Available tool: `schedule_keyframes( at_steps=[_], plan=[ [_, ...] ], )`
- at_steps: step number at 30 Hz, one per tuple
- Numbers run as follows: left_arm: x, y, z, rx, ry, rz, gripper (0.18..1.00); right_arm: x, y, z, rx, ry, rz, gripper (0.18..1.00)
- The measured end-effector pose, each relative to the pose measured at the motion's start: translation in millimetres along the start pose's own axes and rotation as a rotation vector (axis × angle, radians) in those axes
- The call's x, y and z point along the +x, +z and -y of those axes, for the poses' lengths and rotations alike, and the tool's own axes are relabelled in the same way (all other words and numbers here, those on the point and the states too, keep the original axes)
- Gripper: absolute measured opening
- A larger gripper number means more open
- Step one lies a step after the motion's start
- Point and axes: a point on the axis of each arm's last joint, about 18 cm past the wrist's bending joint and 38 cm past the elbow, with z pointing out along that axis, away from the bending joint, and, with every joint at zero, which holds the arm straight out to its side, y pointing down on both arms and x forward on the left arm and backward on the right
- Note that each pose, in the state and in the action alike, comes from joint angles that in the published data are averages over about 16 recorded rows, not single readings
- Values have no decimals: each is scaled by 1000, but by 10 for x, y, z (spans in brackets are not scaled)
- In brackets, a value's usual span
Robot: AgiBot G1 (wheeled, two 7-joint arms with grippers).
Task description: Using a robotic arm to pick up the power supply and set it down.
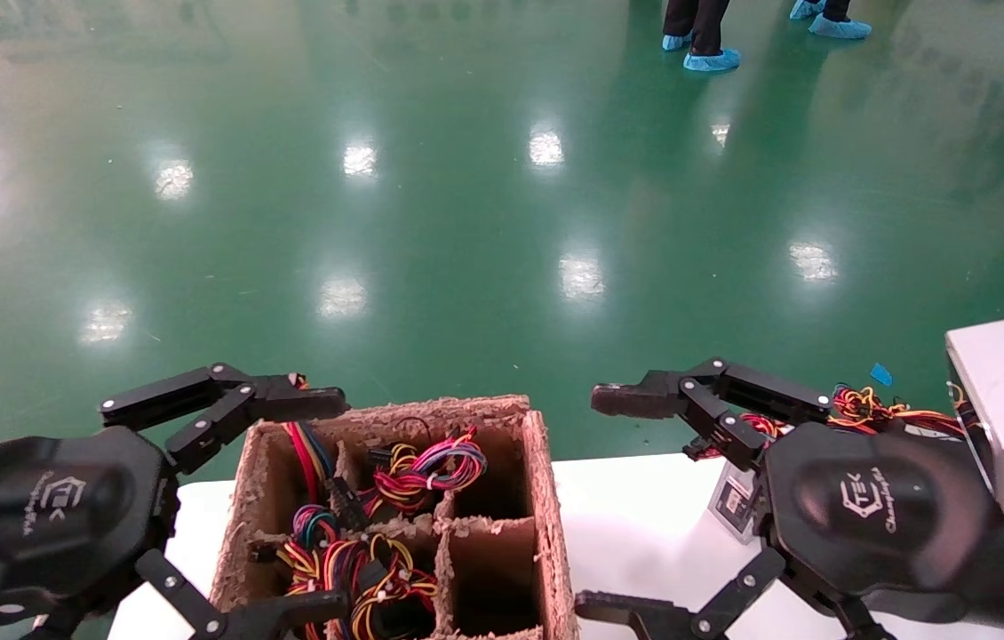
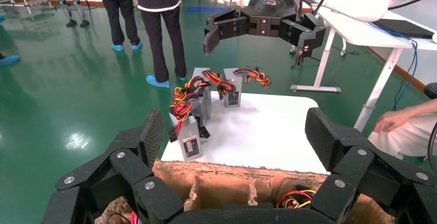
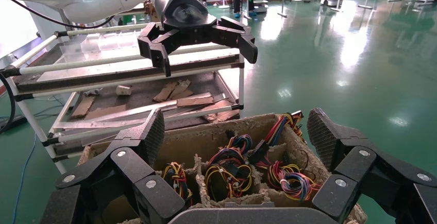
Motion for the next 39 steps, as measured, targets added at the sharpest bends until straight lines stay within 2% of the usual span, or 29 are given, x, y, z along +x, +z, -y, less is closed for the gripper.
schedule_keyframes(
  at_steps=[39],
  plan=[
    [0,0,0,0,0,0,1000,0,0,0,0,0,0,1001]
  ],
)
